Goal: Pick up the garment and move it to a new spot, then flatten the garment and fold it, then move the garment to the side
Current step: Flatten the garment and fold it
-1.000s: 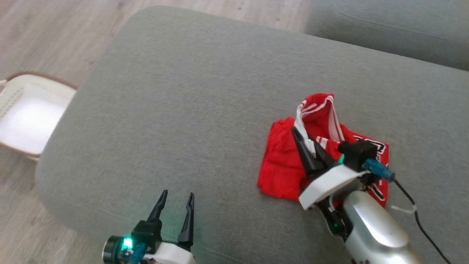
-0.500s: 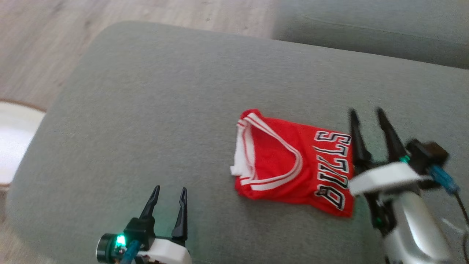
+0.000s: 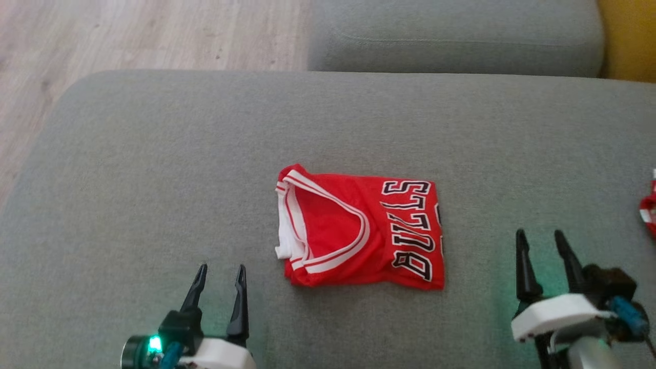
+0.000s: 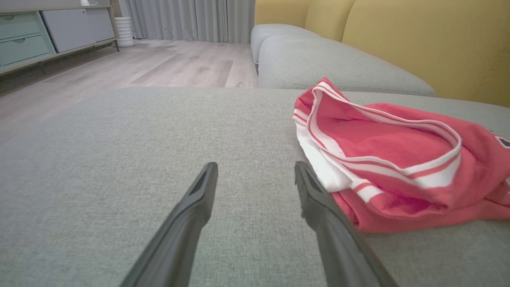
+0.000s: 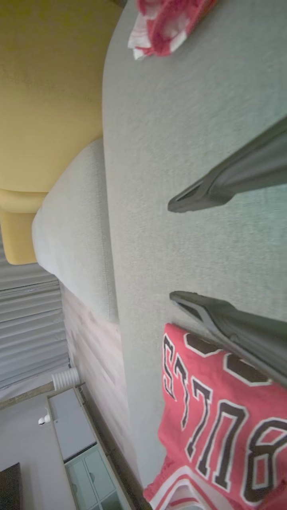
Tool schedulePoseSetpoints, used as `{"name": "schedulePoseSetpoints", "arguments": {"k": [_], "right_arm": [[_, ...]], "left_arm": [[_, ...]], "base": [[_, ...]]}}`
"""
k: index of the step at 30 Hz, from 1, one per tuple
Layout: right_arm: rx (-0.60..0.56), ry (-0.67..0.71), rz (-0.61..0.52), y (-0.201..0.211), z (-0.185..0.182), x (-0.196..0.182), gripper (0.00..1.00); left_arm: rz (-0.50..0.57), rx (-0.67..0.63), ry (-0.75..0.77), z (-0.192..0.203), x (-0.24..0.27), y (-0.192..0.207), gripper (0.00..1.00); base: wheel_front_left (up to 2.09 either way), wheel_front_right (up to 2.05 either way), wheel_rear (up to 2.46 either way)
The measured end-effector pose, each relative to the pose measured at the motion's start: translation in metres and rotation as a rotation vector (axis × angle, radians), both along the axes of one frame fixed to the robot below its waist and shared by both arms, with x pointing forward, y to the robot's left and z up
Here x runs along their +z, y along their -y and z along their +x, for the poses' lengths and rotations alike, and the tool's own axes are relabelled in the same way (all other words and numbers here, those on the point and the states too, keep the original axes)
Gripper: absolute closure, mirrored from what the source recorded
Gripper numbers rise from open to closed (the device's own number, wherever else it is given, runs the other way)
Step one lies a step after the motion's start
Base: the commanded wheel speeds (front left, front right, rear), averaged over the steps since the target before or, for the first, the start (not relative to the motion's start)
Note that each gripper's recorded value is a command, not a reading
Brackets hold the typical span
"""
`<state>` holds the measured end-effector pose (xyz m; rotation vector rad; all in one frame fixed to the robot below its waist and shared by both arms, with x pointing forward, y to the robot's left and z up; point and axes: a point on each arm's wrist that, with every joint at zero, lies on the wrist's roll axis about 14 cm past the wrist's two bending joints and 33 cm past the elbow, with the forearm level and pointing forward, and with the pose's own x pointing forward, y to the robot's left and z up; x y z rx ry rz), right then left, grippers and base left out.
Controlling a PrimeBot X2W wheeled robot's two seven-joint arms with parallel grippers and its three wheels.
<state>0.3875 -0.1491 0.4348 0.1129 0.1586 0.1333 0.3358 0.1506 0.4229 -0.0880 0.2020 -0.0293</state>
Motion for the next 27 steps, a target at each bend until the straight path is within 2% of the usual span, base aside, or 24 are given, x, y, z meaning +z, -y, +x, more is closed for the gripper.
{"name": "schedulePoseSetpoints", "arguments": {"k": [7, 10, 19, 23, 27], "right_arm": [[-0.012, -0.029, -0.001, 0.005, -0.011, -0.009, 0.00], [0.033, -0.016, 0.000, -0.010, -0.009, -0.005, 0.00], [0.516, 0.025, -0.012, -0.154, -0.030, 0.007, 0.00], [0.715, 0.054, -0.066, -0.196, -0.040, 0.010, 0.00], [0.862, 0.051, -0.123, -0.222, -0.052, 0.005, 0.00]], "left_arm": [[-0.004, -0.015, -0.010, -0.003, -0.003, 0.005, 0.00], [-0.004, -0.010, -0.011, -0.004, -0.003, 0.004, 0.00], [-0.002, 0.031, -0.029, -0.016, -0.009, -0.008, 0.00], [-0.004, 0.050, -0.040, -0.023, -0.012, -0.014, 0.00], [-0.005, 0.082, -0.048, -0.029, -0.014, -0.022, 0.00]], "base": [[0.00, 0.00, 0.00], [0.00, 0.00, 0.00], [0.00, 0.00, 0.00], [0.00, 0.00, 0.00], [0.00, 0.00, 0.00]]}}
